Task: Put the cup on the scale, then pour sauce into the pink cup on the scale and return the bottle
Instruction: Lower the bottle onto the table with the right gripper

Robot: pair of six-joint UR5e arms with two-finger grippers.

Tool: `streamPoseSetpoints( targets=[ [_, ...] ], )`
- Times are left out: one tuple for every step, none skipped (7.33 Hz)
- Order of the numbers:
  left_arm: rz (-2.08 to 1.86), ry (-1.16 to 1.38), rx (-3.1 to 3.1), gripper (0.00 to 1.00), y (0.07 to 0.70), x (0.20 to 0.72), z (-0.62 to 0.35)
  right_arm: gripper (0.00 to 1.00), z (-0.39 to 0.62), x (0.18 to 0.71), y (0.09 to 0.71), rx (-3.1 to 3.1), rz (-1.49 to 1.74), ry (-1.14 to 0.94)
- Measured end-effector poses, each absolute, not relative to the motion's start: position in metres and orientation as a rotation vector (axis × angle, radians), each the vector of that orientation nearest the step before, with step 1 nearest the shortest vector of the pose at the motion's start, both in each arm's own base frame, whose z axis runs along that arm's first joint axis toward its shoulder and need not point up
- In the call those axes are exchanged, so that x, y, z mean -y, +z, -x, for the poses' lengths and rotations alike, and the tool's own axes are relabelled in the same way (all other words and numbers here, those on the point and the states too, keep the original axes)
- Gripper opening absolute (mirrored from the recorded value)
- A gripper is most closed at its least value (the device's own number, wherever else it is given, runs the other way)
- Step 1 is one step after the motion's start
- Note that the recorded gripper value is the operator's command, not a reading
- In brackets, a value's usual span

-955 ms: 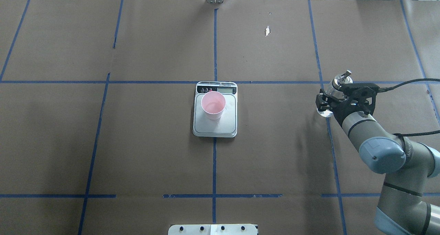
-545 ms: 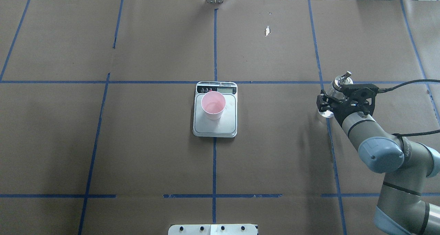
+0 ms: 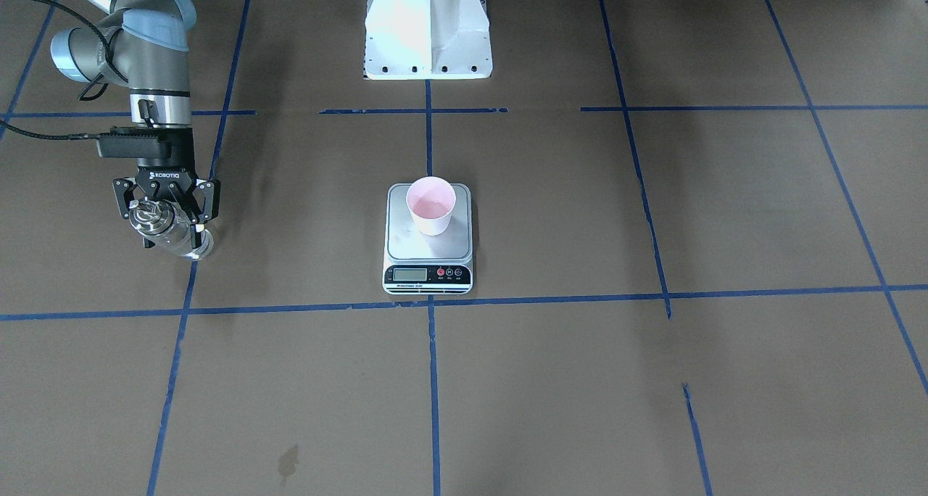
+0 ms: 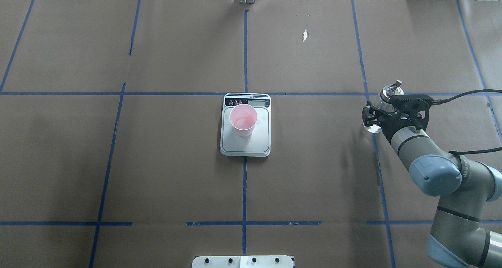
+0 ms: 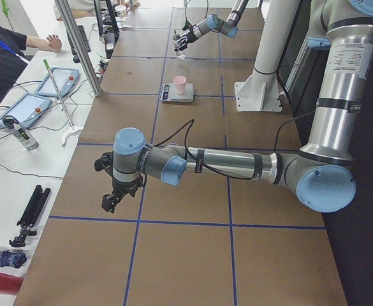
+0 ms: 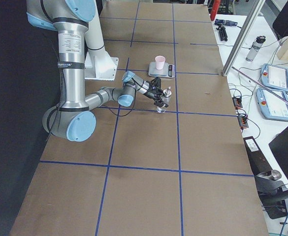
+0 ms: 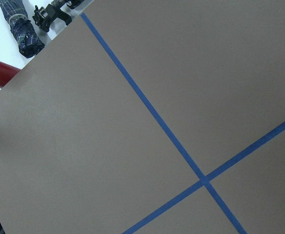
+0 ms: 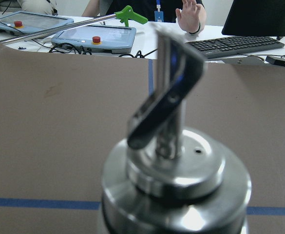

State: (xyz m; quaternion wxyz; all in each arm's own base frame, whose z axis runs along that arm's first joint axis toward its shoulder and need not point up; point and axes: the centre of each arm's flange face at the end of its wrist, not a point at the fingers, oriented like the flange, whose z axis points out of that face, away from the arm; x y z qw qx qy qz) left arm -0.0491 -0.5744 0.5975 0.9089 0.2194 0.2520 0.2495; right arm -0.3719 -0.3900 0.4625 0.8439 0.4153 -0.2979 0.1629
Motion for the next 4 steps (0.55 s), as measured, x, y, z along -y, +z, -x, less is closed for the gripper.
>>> streamPoseSetpoints(
  targets=[
    [-0.453,0.515,-0.520,1.00,0.5972,0.5748,0.0491,0.49,0.3714,0.3908,0.4625,0.628,-0.877,0.344],
    [-0.454,0.515,-0.520,1.00,0.5967,0.5752,0.0491,0.64,0.3709,0.3915,0.4623,0.627,-0.877,0.344],
    [-0.455,0.515,-0.519,1.00,0.5963,0.5755,0.0490,0.80,0.3712,0.3918,0.4615,0.628,-0.878,0.344],
    [-0.455,0.516,-0.519,1.00,0.5960,0.5756,0.0490,0.87,0.3716,0.3923,0.4603,0.630,-0.879,0.345]
  ],
)
